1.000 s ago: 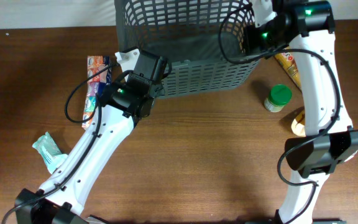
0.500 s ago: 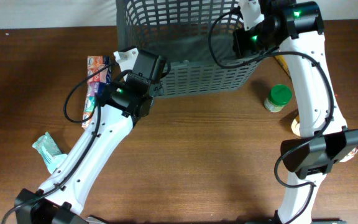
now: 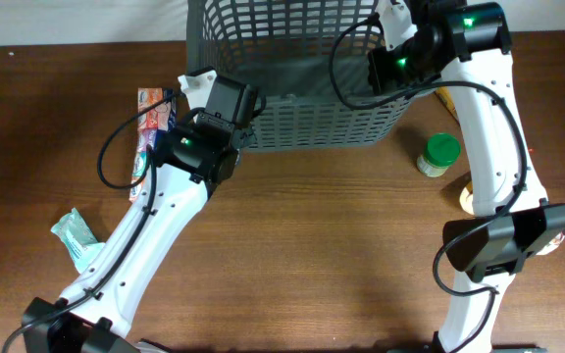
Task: Pack container
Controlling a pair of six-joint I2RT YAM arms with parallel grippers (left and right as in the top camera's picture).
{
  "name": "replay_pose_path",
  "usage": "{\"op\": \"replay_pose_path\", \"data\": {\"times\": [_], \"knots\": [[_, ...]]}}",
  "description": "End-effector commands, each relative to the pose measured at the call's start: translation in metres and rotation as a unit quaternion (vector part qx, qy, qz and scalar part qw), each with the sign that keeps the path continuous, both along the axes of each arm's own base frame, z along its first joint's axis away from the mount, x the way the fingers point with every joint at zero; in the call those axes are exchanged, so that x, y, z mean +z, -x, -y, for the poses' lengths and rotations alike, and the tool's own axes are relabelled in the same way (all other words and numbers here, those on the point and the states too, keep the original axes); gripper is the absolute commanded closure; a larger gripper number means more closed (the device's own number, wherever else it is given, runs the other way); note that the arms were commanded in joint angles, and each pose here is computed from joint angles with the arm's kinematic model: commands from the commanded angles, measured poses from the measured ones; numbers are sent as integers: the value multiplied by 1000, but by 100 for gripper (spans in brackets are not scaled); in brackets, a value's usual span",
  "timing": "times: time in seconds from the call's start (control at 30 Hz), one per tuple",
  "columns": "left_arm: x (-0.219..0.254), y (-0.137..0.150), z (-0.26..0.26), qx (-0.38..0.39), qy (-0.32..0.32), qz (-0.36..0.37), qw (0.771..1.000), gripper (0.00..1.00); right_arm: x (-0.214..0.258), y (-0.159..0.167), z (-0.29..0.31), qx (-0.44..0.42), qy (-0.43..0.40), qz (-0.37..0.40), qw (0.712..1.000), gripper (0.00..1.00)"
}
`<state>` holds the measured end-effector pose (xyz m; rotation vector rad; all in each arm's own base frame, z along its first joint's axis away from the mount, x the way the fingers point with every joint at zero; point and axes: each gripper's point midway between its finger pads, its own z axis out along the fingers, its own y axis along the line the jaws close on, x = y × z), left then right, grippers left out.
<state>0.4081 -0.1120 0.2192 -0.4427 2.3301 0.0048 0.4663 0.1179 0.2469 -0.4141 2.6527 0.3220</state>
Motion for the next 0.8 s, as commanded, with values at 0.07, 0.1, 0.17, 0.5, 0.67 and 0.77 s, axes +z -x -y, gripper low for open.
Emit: {"op": "replay_pose_path", "data": {"times": [0.07, 0.1, 0.17, 0.5, 0.67, 0.77], "knots": [[9, -8, -9, 6, -12, 13, 1000, 85, -14, 2, -1, 6, 13, -17, 1000, 96], [9, -8, -9, 5, -12, 13, 1000, 81, -13, 2, -1, 6, 12, -16, 1000, 96], [8, -7, -7, 2, -8, 11, 1000, 80, -13, 1, -2, 6, 12, -14, 1000, 94], [7, -5, -3, -6, 0, 5, 1000, 91, 18, -9, -12, 17, -18, 35, 999, 62], [4, 1, 4, -18, -1, -5, 1000, 82, 59, -12, -13, 19, -29, 89, 995, 39], [8, 5, 9, -29, -4, -3, 1000, 80, 84, -8, -13, 20, -36, 116, 992, 31]]}}
